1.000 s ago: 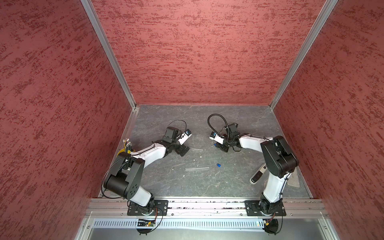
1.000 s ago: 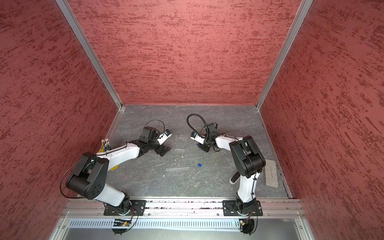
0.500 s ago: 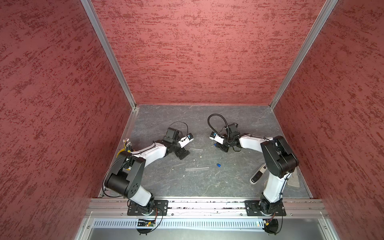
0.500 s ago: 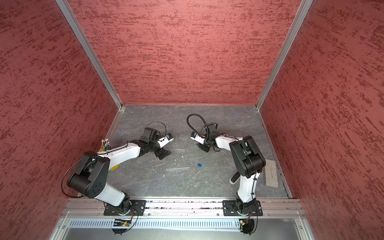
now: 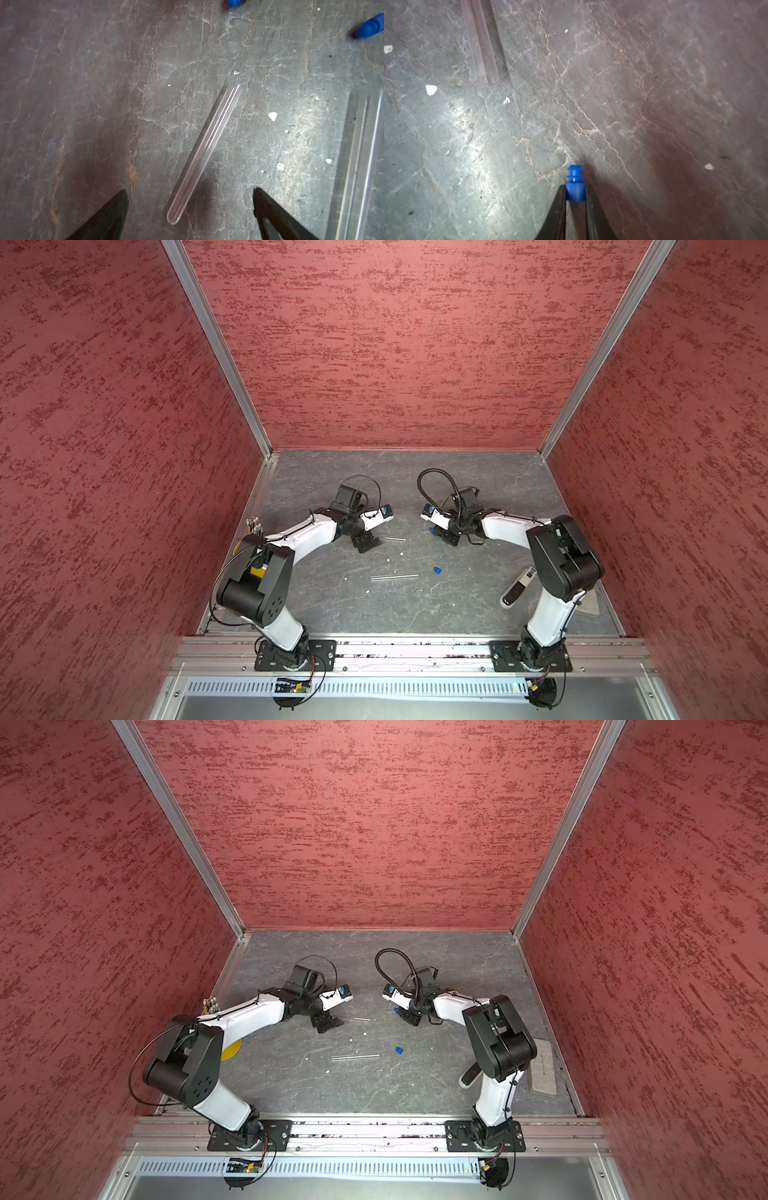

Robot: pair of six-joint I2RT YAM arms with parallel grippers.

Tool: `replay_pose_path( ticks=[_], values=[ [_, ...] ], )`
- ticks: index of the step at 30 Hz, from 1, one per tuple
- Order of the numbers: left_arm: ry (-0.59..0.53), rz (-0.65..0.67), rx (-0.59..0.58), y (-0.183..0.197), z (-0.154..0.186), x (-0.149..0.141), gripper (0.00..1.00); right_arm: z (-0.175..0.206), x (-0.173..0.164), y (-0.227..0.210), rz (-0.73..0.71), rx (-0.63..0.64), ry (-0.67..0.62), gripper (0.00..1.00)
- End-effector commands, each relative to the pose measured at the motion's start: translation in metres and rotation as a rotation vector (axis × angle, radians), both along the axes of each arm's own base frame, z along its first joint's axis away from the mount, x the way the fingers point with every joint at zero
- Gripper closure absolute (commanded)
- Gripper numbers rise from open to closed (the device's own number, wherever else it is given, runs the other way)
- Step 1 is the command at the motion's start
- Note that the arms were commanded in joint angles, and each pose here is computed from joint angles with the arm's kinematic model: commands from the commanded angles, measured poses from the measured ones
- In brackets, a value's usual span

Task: Insert stoppers into test tubes
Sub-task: Pick up the stopper from the center of the board.

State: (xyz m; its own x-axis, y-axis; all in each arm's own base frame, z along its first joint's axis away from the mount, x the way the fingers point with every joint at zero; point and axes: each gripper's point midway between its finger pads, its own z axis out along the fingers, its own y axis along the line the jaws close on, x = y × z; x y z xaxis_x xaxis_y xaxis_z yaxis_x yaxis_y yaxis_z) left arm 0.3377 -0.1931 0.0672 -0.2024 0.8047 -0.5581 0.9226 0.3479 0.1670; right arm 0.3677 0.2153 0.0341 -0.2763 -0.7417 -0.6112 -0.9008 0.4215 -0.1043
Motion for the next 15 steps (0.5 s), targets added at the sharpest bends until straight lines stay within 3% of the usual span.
replay_pose_path(
  ticks=[1,7,15],
  values=[
    [0.015,-0.102,0.021,-0.002,-0.006,-0.006,0.1,0.015,0.002,0.002,-0.002,0.032,-0.031,0.82],
    [0.007,-0.209,0.008,-0.009,-0.002,-0.004,0.16,0.018,0.001,0.003,0.002,0.035,-0.036,0.82],
    [0.061,-0.25,0.046,-0.01,-0.013,0.001,0.19,0.019,0.0,0.003,0.005,0.042,-0.039,0.82]
  ],
)
